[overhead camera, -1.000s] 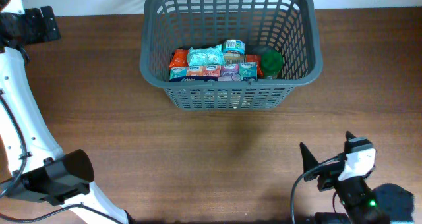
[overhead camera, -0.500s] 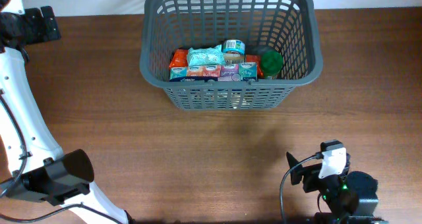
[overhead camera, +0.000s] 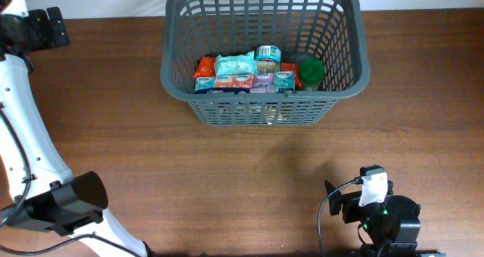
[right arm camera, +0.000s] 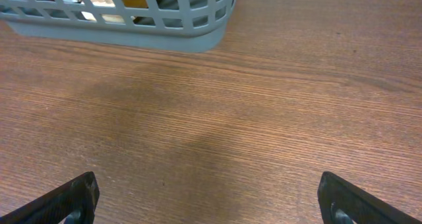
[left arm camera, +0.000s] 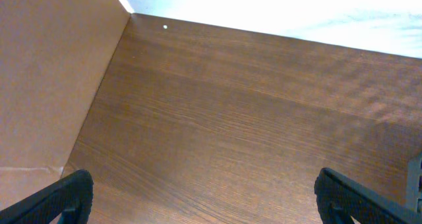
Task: Pack container
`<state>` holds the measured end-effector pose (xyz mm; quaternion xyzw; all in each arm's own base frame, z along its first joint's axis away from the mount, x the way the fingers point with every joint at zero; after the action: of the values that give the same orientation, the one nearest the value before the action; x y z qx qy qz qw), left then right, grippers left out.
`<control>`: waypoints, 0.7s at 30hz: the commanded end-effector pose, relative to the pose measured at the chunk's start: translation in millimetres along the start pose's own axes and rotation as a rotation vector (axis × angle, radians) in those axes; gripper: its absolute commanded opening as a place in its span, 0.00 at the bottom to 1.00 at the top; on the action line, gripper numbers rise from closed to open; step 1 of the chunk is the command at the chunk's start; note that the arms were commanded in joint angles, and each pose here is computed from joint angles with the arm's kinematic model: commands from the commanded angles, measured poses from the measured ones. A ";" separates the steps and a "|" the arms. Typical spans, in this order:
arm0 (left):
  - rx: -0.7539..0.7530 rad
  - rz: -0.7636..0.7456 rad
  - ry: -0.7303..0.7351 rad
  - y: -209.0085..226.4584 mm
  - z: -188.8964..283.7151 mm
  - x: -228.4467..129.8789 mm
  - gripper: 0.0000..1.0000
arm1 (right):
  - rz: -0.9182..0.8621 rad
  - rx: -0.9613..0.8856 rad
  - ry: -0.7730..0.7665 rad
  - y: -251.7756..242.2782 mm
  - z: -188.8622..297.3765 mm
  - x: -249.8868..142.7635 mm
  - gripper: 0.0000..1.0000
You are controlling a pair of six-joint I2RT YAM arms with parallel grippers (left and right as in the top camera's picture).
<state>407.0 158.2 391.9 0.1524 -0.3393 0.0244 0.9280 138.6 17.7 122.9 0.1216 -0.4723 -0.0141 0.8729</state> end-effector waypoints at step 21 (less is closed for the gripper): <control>0.005 0.013 0.009 2.1 -2.7 -1.8 0.99 | 0.003 -0.025 -0.012 -2.3 -0.4 -0.1 0.99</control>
<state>407.0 158.2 391.8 0.1525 -0.3390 0.0244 0.9280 138.8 16.3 122.6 0.1153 -0.4728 -0.0176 0.8734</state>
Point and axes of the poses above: each gripper's point midway between its finger pads, its own z axis back along the fingers, its own y axis along the line the jaws close on, x = y × z, the point moved 7 cm from there along z, back along the fingers, and after that the axes turned 11 degrees about -z, right-handed, at the moved point
